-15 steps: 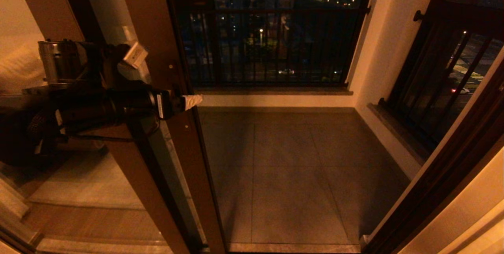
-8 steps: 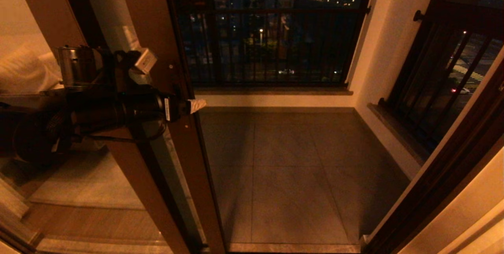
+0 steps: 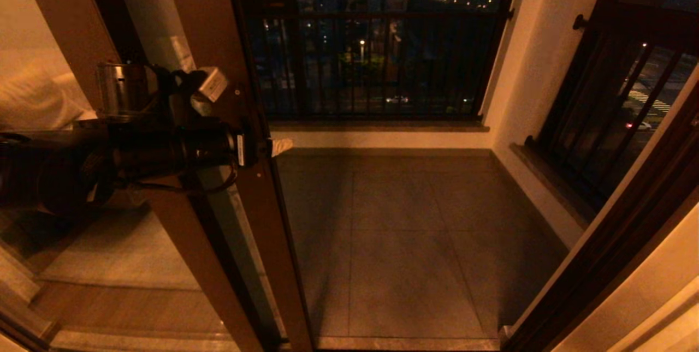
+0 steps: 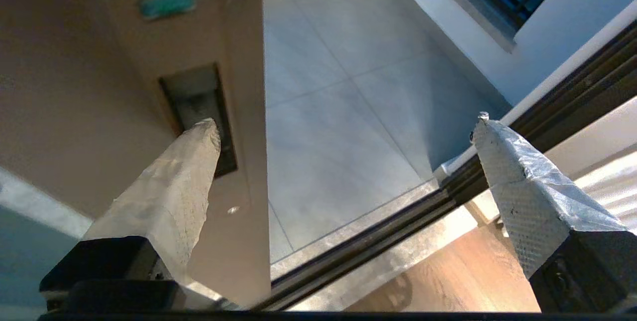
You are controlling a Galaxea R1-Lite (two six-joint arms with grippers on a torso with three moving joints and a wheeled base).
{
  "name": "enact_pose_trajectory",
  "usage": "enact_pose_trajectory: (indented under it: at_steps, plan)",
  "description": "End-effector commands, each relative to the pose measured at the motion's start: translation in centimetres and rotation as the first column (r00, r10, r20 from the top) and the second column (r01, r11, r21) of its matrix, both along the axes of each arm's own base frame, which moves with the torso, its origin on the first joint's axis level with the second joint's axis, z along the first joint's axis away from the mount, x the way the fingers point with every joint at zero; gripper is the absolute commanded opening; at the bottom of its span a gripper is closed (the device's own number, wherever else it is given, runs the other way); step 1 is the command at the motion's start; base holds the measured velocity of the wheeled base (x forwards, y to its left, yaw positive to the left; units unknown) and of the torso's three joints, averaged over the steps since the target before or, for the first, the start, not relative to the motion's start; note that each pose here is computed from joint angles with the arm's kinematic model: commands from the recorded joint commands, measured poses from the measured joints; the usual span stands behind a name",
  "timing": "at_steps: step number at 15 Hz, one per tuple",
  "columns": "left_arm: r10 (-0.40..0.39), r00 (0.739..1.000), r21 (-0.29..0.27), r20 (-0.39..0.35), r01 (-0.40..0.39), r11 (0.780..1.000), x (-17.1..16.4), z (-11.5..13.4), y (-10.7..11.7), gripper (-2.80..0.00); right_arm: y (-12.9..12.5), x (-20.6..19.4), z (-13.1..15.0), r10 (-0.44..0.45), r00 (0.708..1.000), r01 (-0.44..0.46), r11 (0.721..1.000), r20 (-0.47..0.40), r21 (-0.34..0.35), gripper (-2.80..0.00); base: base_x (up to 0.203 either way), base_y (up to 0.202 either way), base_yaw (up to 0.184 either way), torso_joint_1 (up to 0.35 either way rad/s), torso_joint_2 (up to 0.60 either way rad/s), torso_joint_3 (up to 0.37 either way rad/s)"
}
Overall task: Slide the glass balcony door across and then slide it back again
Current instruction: Close the slid door
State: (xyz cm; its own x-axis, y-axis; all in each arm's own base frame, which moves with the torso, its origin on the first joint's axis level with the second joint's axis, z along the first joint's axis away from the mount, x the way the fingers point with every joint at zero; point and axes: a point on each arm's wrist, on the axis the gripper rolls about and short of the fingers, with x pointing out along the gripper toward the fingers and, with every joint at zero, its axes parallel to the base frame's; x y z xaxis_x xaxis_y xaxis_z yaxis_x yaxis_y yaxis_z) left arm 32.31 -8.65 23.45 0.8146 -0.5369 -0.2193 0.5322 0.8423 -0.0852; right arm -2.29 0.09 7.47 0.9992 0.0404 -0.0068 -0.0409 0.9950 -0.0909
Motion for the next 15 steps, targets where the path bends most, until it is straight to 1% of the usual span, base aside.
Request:
enact_pose_trajectory:
  at_steps: [1,6,15]
  plan:
    - [0.000,1.000,0.001,-0.005,0.000,1.000,0.5,-0.3,-0.1,0.00,0.0,0.0,-0.1,0.001,1.000,-0.001,1.000,-0.002,-0.001,-2.80,0.000,0.000,0.000,0.000,0.00,0.000]
    - [-0.011,1.000,0.001,-0.005,0.011,1.000,0.9,-0.5,-0.4,0.00,0.0,0.0,-0.1,0.001,1.000,-0.001,1.000,-0.002,-0.001,-2.80,0.000,0.000,0.000,0.000,0.00,0.000]
    - [-0.069,0.998,-0.002,0.007,0.069,0.998,0.6,-0.2,-2.6,0.00,0.0,0.0,-0.1,0.001,1.000,-0.001,1.000,-0.002,-0.001,-2.80,0.000,0.000,0.000,0.000,0.00,0.000]
